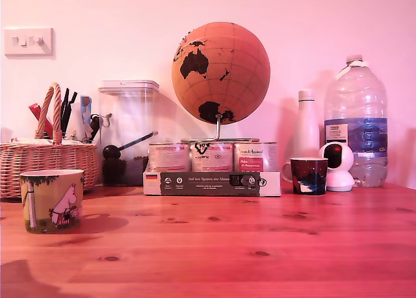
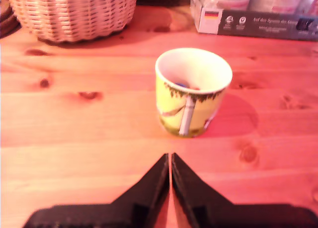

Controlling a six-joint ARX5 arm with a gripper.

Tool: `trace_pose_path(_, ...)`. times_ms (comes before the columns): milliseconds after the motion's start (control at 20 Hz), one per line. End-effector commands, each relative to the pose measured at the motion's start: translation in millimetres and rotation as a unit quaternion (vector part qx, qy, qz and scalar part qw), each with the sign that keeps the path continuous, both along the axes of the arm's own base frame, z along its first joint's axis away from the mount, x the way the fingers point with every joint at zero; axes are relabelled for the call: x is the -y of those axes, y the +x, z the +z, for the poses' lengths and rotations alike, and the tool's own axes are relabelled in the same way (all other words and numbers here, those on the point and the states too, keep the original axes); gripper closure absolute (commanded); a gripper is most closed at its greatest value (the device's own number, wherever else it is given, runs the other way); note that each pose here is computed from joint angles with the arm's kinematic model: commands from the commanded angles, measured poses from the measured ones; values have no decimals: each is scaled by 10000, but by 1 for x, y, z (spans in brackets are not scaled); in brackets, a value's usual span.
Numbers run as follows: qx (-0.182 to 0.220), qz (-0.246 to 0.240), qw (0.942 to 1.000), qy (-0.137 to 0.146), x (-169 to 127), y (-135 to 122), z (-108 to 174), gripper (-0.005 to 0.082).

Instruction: Pick up the coffee capsules on the table and drop them inside the coffee cup

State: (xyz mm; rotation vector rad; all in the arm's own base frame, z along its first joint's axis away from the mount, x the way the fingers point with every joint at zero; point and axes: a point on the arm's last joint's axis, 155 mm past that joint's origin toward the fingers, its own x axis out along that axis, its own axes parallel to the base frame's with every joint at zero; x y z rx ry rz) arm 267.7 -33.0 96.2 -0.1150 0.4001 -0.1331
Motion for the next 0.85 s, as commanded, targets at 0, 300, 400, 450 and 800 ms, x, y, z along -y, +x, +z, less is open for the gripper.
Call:
trace_pose_path(0, -27, 58, 10000, -14, -2, -5, -6, 788)
trace_pose_path(300, 155, 88, 9998, -60, -3, -14, 3, 788)
trace_pose_path(400, 230, 130, 9996, -62, -5, -16, 7, 788)
trace_pose_path(450, 247, 135, 9996, -78, -5, -17, 8, 788)
trace_pose_path(800, 355, 170, 9990, -187, -5, -25, 12, 788)
